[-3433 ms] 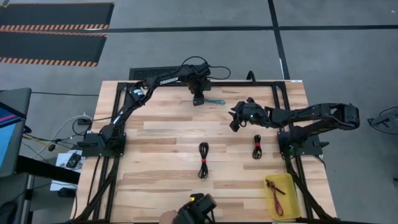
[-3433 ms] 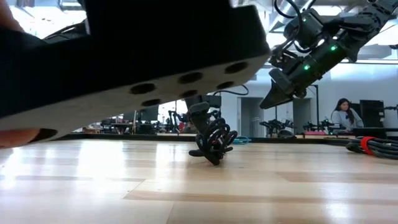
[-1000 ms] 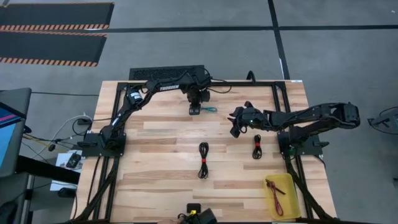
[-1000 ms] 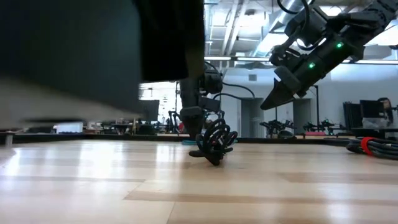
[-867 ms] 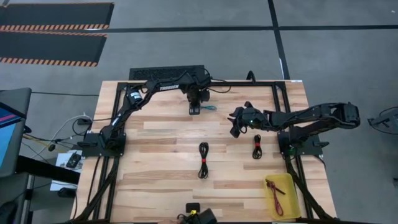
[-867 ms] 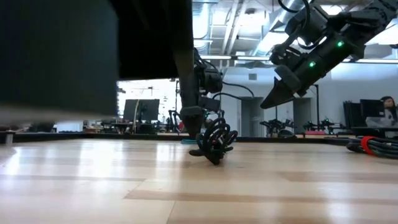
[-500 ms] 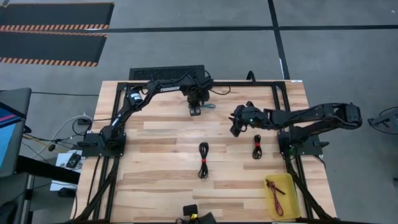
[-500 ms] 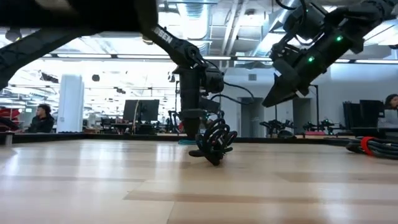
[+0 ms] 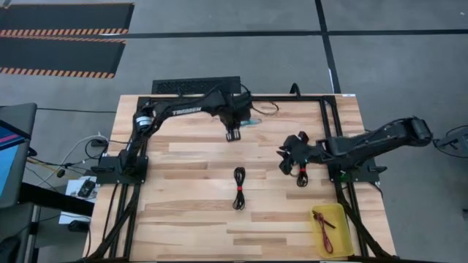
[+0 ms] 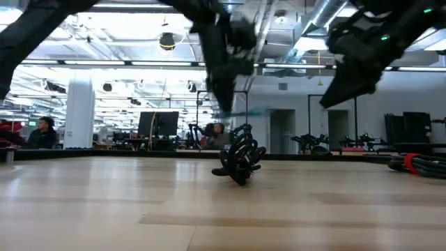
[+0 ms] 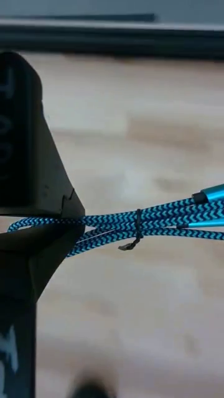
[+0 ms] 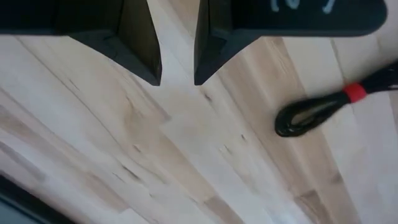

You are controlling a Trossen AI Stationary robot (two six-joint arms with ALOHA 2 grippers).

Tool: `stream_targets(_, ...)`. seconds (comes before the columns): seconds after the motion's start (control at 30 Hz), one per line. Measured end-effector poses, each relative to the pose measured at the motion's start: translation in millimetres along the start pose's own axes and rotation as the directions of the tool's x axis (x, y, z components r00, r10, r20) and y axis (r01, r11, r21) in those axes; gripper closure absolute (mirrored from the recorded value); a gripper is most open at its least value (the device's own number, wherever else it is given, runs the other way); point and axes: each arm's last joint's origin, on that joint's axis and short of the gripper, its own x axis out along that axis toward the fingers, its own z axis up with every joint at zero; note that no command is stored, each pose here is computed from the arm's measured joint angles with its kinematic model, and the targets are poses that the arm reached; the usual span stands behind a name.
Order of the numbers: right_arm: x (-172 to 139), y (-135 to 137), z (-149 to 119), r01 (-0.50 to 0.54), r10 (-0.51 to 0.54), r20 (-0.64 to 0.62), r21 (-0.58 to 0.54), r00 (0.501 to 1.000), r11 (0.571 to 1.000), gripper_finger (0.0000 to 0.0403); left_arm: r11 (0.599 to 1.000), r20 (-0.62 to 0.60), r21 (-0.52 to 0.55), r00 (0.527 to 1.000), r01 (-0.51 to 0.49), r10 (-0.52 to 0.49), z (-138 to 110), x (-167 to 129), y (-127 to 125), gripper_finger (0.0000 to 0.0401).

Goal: Pick and place USB-C Cables
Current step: Put the blue charger cable into the yellow bin

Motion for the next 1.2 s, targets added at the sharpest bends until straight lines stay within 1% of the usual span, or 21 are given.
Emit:
stream_targets(0.07,-10,4,-8,0.033,-0.033,0.017,0.013,0.999,0.999,0.0285,0.999,0.040,0.027,0.999,0.016,-0.017,6,-8,-23,0.0400)
stream_targets(0.13,-21,8,-15,0.039,-0.039,0.032,0.019,0.999,0.999,0.0285,0.997,0.091,0.063,0.995,0.034,-0.040,13,-14,-49,0.0401)
stream_targets(0.27,-45,15,-27,0.015,-0.020,0.105,0.049,0.994,0.999,0.0285,0.984,0.222,0.160,0.968,0.081,-0.116,27,-21,-100,0.0401)
stream_targets(0.33,-57,17,-33,-0.008,-0.002,0.153,0.061,0.988,0.998,0.0285,0.968,0.323,0.234,0.931,0.095,-0.170,34,-15,-125,0.0401)
stream_targets(0.4,-68,19,-40,-0.026,0.016,0.192,0.049,0.981,0.998,0.0285,0.950,0.389,0.285,0.890,0.130,-0.239,34,-2,-145,0.0401)
stream_targets(0.47,-76,20,-47,-0.037,0.023,0.236,0.057,0.972,0.998,0.0285,0.943,0.452,0.294,0.847,0.156,-0.281,31,16,-158,0.0401)
stream_targets(0.53,-83,20,-56,-0.066,0.042,0.263,0.081,0.964,0.995,0.0285,0.952,0.515,0.267,0.814,0.146,-0.270,24,34,-162,0.0401)
stream_targets(0.63,-83,23,-77,-0.138,0.098,0.306,0.113,0.947,0.984,0.0285,0.960,0.590,0.239,0.764,0.145,-0.262,10,55,-168,0.0401)
stream_targets(0.67,-82,24,-85,-0.165,0.117,0.323,0.126,0.939,0.978,0.0284,0.960,0.631,0.237,0.729,0.147,-0.267,8,58,-172,0.0401)
stream_targets(0.73,-78,25,-98,-0.216,0.151,0.355,0.150,0.922,0.965,0.0282,0.954,0.714,0.241,0.633,0.179,-0.299,4,60,-178,0.0401)
stream_targets(0.83,-71,28,-113,-0.269,0.183,0.405,0.167,0.896,0.948,0.0268,0.937,0.816,0.250,0.468,0.243,-0.339,-2,58,-183,0.0401)
stream_targets(0.93,-68,32,-116,-0.282,0.192,0.436,0.151,0.879,0.947,0.0241,0.937,0.887,0.232,0.338,0.263,-0.315,-13,58,-185,0.0401)
stream_targets(1.03,-66,37,-109,-0.265,0.178,0.457,0.135,0.872,0.955,0.0209,0.927,0.930,0.224,0.217,0.301,-0.296,-22,54,-185,0.0401)
stream_targets(1.07,-65,38,-105,-0.260,0.174,0.463,0.128,0.869,0.957,0.0199,0.924,0.939,0.217,0.193,0.314,-0.286,-25,53,-186,0.0401)
stream_targets(1.1,-65,40,-101,-0.262,0.177,0.469,0.122,0.865,0.957,0.0190,0.924,0.943,0.204,0.190,0.323,-0.275,-26,54,-186,0.0401)
stream_targets(1.2,-65,47,-88,-0.296,0.224,0.475,0.081,0.851,0.952,0.0174,0.931,0.946,0.169,0.211,0.323,-0.245,-30,55,-193,0.0401)
